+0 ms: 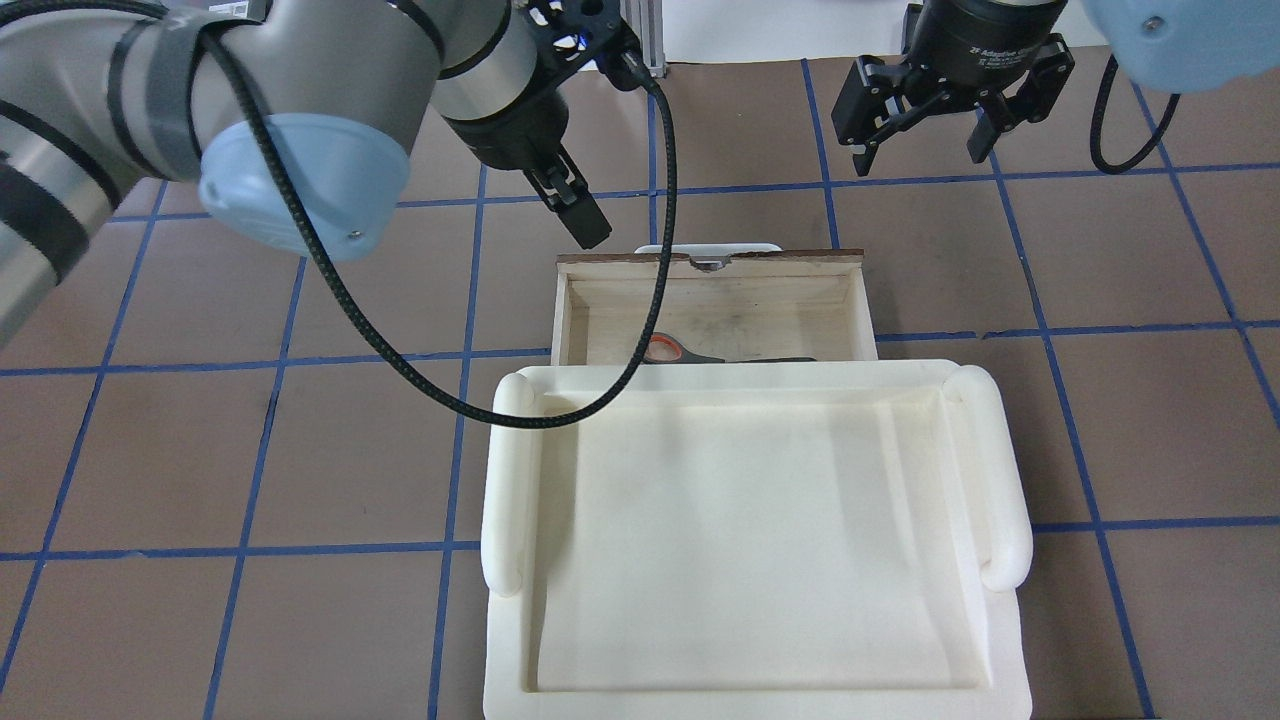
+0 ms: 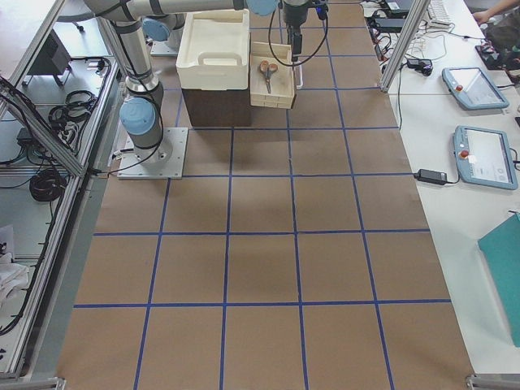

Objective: Place scissors in drawer with both arms

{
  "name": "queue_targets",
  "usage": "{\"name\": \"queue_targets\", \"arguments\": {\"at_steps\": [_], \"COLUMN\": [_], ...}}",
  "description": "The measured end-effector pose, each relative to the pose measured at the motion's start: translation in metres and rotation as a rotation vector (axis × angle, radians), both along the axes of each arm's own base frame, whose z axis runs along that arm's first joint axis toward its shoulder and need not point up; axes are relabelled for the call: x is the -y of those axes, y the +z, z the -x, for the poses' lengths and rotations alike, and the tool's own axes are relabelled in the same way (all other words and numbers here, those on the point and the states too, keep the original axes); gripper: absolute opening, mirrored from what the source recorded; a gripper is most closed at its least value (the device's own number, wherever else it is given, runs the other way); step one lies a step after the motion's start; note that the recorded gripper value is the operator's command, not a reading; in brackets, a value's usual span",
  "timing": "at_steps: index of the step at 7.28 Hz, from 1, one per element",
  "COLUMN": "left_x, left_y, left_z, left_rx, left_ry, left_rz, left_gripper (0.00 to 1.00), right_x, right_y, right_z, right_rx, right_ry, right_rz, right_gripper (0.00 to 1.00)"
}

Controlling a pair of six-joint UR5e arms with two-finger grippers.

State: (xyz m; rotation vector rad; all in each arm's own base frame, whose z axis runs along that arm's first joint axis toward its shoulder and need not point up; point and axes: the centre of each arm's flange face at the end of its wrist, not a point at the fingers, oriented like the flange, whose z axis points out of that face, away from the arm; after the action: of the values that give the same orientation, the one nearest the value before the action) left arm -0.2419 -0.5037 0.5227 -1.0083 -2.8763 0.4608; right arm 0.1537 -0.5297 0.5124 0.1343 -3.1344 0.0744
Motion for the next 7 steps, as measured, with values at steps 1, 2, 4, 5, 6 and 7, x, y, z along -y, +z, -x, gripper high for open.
{"name": "queue_targets", "arguments": {"at_steps": [1, 2, 4, 5, 6, 7], "left_x": [-0.007, -0.012, -0.011, -0.006, 0.001, 0.003], "left_y": [0.022, 0.037, 0.044, 0.045, 0.047, 0.046], "left_z": [-0.018, -0.036, -0.074, -0.088, -0.094, -0.096], "left_rx": [-0.029, -0.044, -0.040, -0.017, -0.014, -0.016], "left_ry": [0.180, 0.320, 0.580, 0.687, 0.772, 0.823], "left_rz": [0.010, 0.005, -0.030, -0.061, -0.102, -0.145], "left_gripper": [1.00, 1.00, 1.00, 1.00, 1.00, 1.00], "right_x": [0.000, 0.000, 0.000, 0.000, 0.000, 0.000], "right_y": [0.000, 0.000, 0.000, 0.000, -0.001, -0.001], "right_z": [0.000, 0.000, 0.000, 0.000, 0.000, 0.000], "right_rx": [0.000, 0.000, 0.000, 0.000, 0.000, 0.000], "right_ry": [0.000, 0.000, 0.000, 0.000, 0.000, 0.000], "right_rz": [0.000, 0.000, 0.001, 0.000, -0.003, -0.004], "right_gripper": [1.00, 1.00, 1.00, 1.00, 1.00, 1.00]}}
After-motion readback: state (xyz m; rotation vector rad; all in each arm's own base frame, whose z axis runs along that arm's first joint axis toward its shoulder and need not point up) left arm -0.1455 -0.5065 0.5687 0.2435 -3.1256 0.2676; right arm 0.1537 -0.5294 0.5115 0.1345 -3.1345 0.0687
